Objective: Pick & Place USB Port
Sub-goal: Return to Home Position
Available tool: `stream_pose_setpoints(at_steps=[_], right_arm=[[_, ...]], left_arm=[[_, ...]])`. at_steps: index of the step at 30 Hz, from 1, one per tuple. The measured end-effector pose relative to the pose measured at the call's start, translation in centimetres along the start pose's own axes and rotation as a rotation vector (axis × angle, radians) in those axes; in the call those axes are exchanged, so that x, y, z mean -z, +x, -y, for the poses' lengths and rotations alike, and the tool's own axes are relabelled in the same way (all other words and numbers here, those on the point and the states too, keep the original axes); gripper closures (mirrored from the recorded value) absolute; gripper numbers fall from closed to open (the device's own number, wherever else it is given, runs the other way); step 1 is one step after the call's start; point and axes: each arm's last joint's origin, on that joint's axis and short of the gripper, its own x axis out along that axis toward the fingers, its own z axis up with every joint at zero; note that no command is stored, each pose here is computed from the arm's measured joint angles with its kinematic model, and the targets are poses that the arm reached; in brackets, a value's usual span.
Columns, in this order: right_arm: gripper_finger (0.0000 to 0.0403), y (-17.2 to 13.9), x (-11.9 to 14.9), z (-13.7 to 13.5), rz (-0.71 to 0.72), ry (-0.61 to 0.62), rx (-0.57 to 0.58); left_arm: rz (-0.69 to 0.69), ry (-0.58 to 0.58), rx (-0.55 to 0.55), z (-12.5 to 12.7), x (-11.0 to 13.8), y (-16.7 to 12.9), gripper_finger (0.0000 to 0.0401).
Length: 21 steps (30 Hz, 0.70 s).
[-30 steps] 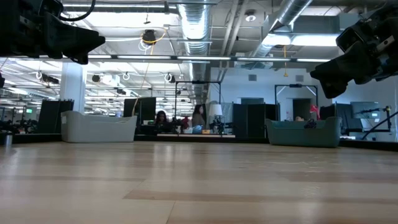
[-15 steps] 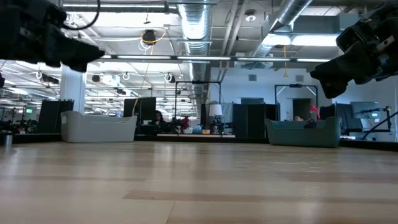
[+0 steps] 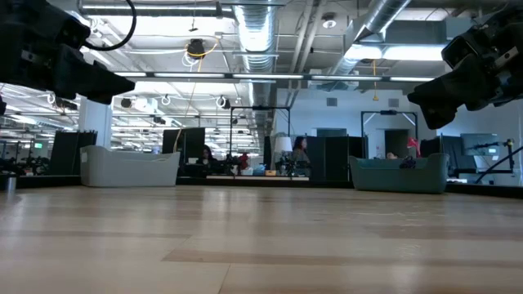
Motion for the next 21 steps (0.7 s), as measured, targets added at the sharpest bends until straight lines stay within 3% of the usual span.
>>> stream_pose_setpoints(at_steps=[21], right_arm=[[0.0329,0.00,0.00,0.00,0.000,0.000,0.000]], left_arm=[[0.018,-0.004,0.051,0.65,-0.19,-0.07,0.0291]])
